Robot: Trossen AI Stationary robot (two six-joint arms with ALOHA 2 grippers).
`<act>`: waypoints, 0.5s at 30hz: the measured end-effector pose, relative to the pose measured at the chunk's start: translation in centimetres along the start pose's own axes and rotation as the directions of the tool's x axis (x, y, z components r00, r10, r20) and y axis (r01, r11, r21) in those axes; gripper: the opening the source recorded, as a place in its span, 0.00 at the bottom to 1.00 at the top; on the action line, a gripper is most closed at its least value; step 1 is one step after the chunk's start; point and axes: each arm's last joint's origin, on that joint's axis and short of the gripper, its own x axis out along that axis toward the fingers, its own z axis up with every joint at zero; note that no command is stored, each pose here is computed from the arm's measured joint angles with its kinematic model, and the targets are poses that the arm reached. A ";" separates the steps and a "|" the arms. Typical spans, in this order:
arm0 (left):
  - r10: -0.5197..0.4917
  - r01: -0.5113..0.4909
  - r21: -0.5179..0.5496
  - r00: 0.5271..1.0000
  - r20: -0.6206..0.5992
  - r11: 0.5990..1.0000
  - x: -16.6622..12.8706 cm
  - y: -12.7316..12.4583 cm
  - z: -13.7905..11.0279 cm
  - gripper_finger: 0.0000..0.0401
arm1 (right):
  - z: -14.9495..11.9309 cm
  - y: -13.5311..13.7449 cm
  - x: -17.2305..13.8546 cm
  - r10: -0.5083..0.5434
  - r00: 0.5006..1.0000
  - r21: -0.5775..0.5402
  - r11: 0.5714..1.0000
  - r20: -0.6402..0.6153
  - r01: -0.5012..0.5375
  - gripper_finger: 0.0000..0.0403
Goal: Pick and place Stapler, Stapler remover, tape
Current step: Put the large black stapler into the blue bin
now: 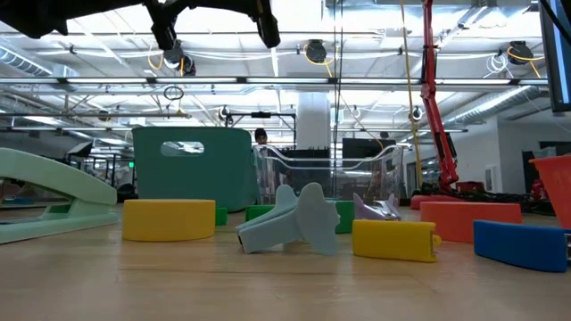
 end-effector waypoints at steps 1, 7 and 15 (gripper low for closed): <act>-0.007 0.007 0.006 1.000 -0.001 1.000 0.0 0.0 0.0 0.63 | 0.0 0.0 0.0 0.007 1.000 0.000 1.000 -0.001 -0.007 0.37; -0.013 0.013 0.015 1.000 -0.003 1.000 0.0 -0.1 0.0 0.47 | 0.0 0.1 0.0 0.023 1.000 0.003 1.000 -0.008 -0.023 0.37; -0.014 0.014 0.016 1.000 0.000 1.000 0.0 -0.1 0.0 0.41 | 0.1 0.2 -0.1 0.022 1.000 -0.002 1.000 -0.007 -0.022 0.37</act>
